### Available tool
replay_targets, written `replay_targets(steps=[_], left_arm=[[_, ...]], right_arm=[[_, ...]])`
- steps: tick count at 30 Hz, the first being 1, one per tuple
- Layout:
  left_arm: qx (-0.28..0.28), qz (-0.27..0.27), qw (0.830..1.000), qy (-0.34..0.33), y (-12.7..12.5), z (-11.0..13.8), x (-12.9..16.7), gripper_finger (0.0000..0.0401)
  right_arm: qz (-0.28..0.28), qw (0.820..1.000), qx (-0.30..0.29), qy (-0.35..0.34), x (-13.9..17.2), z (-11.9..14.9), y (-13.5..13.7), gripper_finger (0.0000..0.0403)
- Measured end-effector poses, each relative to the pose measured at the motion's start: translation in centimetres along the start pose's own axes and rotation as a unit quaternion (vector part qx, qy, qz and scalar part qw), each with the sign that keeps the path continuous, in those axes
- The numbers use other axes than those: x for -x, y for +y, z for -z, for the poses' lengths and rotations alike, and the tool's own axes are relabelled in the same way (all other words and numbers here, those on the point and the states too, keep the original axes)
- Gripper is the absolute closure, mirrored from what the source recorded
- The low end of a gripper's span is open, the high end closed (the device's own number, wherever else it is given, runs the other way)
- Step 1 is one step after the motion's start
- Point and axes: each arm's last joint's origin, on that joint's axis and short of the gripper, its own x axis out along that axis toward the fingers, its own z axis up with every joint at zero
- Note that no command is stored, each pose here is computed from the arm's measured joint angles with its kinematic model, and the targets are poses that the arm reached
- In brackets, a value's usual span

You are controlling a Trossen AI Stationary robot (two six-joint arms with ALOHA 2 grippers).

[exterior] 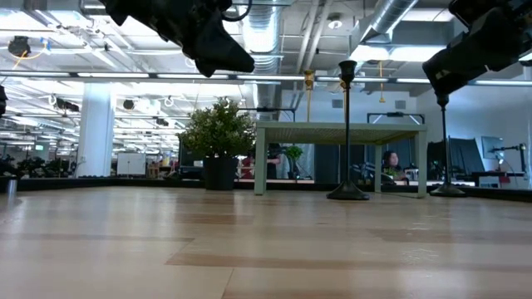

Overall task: Pick & Place candle stick holders
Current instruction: Put the top right black candle holder on the shelf

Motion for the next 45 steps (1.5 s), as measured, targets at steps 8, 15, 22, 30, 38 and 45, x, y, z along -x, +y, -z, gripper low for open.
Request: replay_targets(steps=[8,15,22,30,38,45], left_arm=[[0.058,0.002,0.998,-0.002,-0.1,-0.1,0.0,0.0306],[0.059,0.002,0.998,-0.018,-0.1,-0.4,0.0,0.0306],[0.060,0.002,0.998,-0.023,-0.1,-0.5,0.0,0.0306],[0.023,0.006,0.999,-0.043,-0.5,-1.0,0.4,0.0307],[-0.034,-0.003,0.996,-0.080,-0.5,-0.6,4.0,0.0307],[-0.024,-0.029,0.993,-0.115,-0.2,3.2,6.8,0.0307]], right_arm=[[-0.001,1.000,-0.008,0.008,0.0,0.2,0.0,0.0403],[0.001,1.000,-0.006,0.022,0.0,0.4,0.0,0.0403],[0.002,1.000,0.000,0.025,0.0,0.5,0.0,0.0403],[0.001,1.000,-0.013,0.006,0.0,0.1,0.0,0.0403],[-0.003,1.000,-0.024,-0.014,0.0,-0.3,0.0,0.0403],[-0.002,0.999,-0.025,-0.038,0.0,-0.7,0.1,0.0403]])
